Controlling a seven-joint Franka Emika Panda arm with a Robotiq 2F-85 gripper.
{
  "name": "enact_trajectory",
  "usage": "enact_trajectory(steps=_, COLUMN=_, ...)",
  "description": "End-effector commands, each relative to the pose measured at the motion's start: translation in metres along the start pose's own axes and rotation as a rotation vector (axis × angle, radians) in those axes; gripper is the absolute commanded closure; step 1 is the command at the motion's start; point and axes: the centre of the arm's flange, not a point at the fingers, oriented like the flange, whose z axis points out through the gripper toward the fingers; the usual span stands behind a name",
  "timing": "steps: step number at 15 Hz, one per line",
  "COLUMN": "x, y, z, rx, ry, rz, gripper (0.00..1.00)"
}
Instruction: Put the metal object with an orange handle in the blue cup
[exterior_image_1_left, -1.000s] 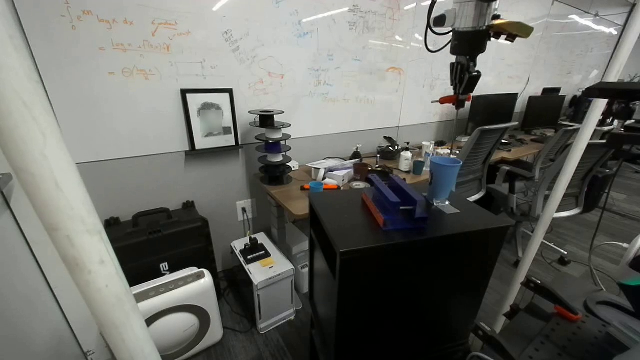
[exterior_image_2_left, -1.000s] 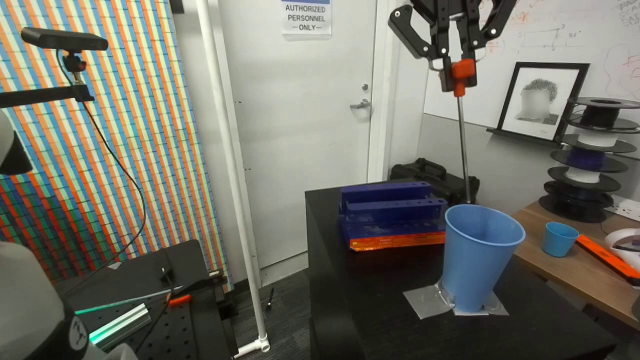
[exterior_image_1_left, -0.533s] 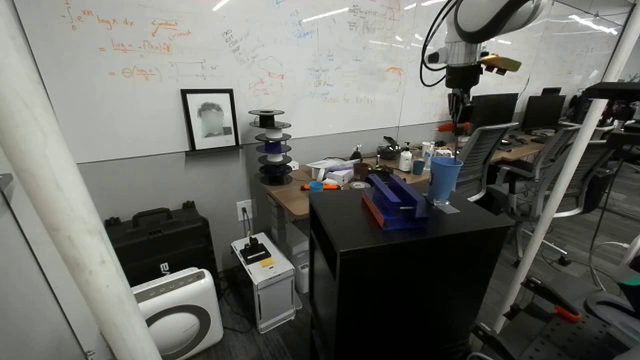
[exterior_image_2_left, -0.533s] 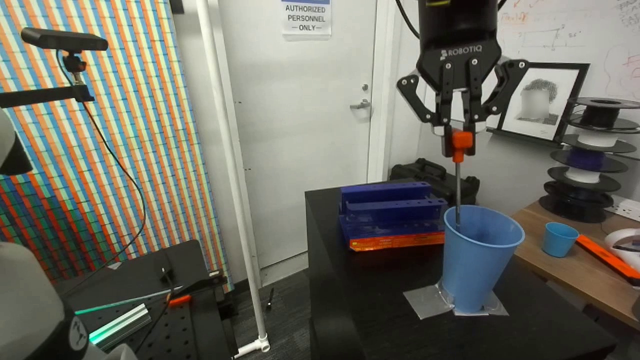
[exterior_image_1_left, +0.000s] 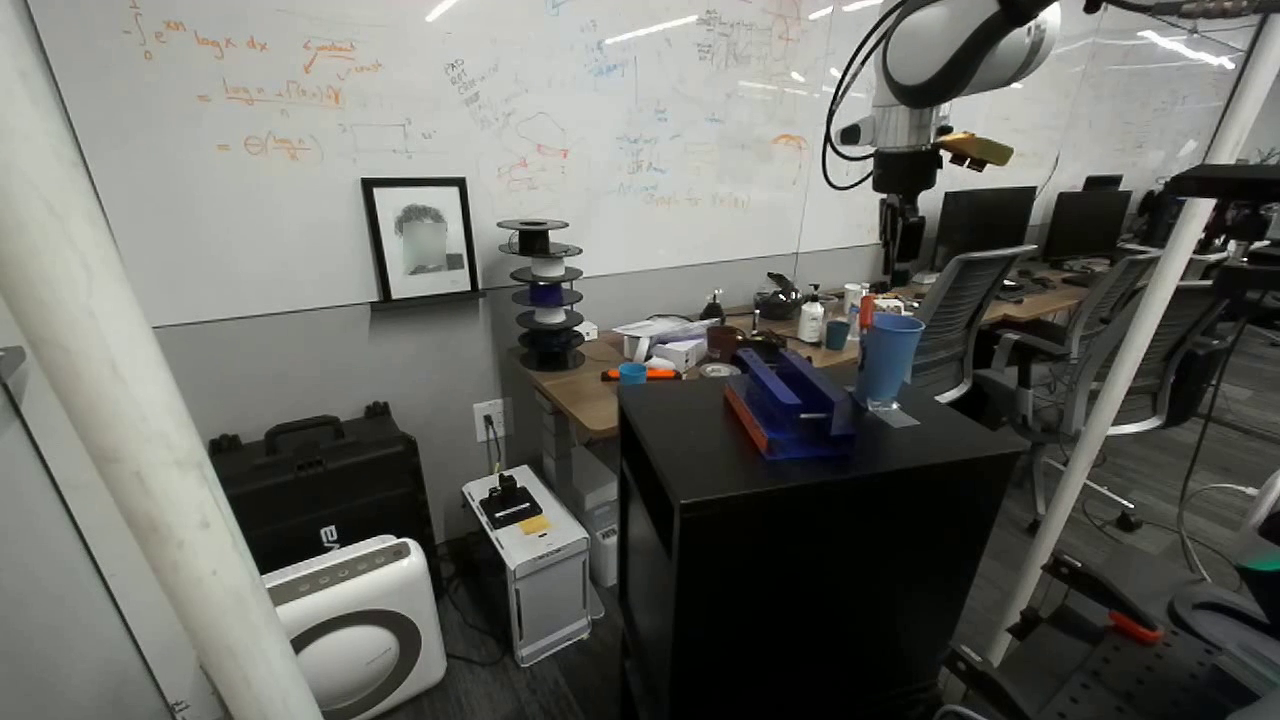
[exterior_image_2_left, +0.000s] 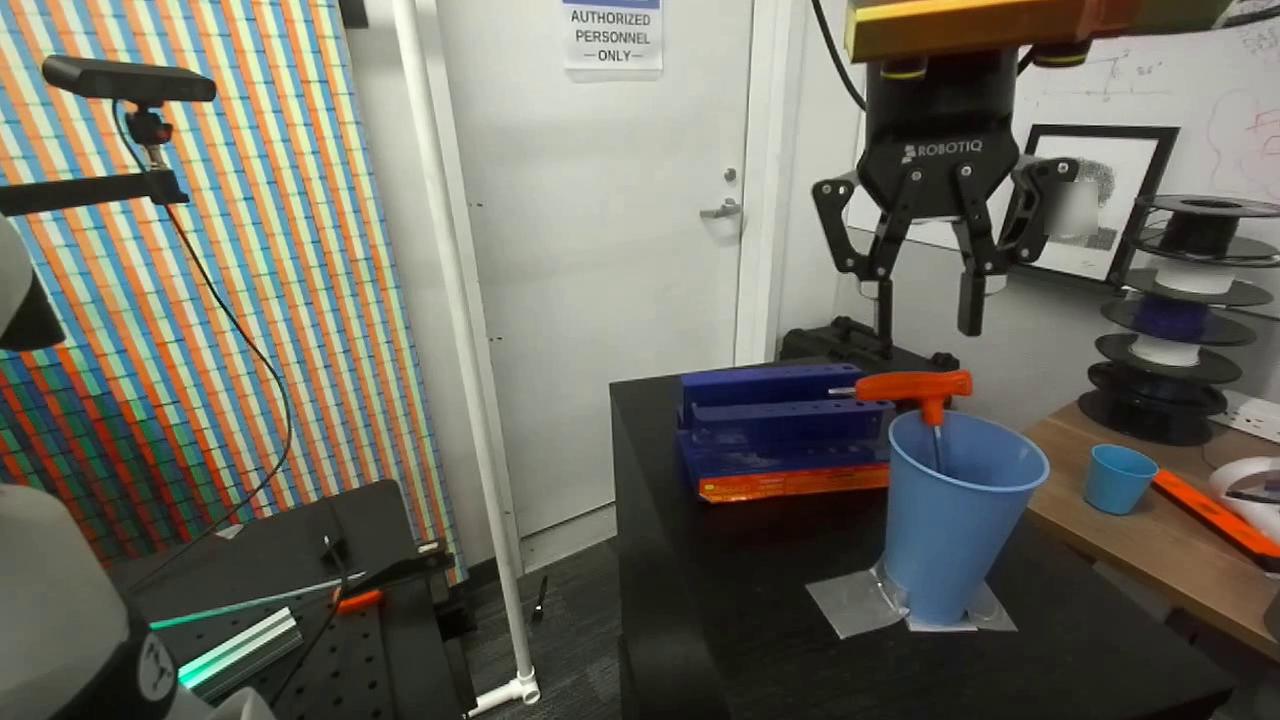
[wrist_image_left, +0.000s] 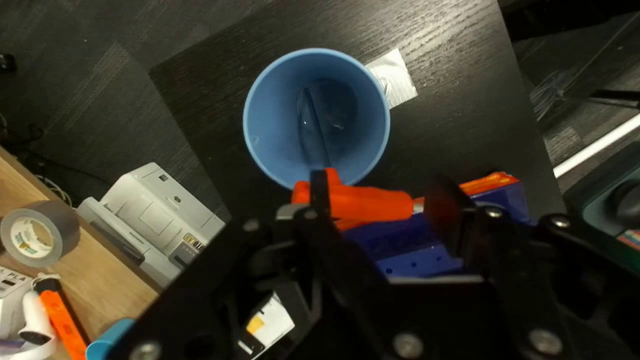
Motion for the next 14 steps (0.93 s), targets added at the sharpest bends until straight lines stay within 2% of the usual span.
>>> enact_trajectory(steps=1, x=-0.003, y=-0.025, z=-0.072, rx=-0.029, ry=0.139, rz=0.123, gripper=0.15)
enact_trajectory(steps=3, x=-0.004, y=-0.049, z=-0.110, rx=-0.036, ry=0.191, rz=0.221, gripper=0.01)
enact_trajectory(steps=7, x=-0.013, y=-0.105, z=-0.166, rx=0.002, ry=0.274, rz=0.420, gripper=0.00)
enact_trajectory(steps=11, x=-0.030, y=-0.148, z=-0.180, rx=0.041, ry=0.306, rz=0.637, gripper=0.00)
enact_trajectory(steps=12, x=-0.016, y=-0.122, z=-0.176, rx=0.025, ry=0.277, rz=0.548, gripper=0.00)
enact_trajectory(steps=14, x=-0.024, y=-0.134, z=-0.178, rx=0.029, ry=0.282, rz=0.602, gripper=0.00)
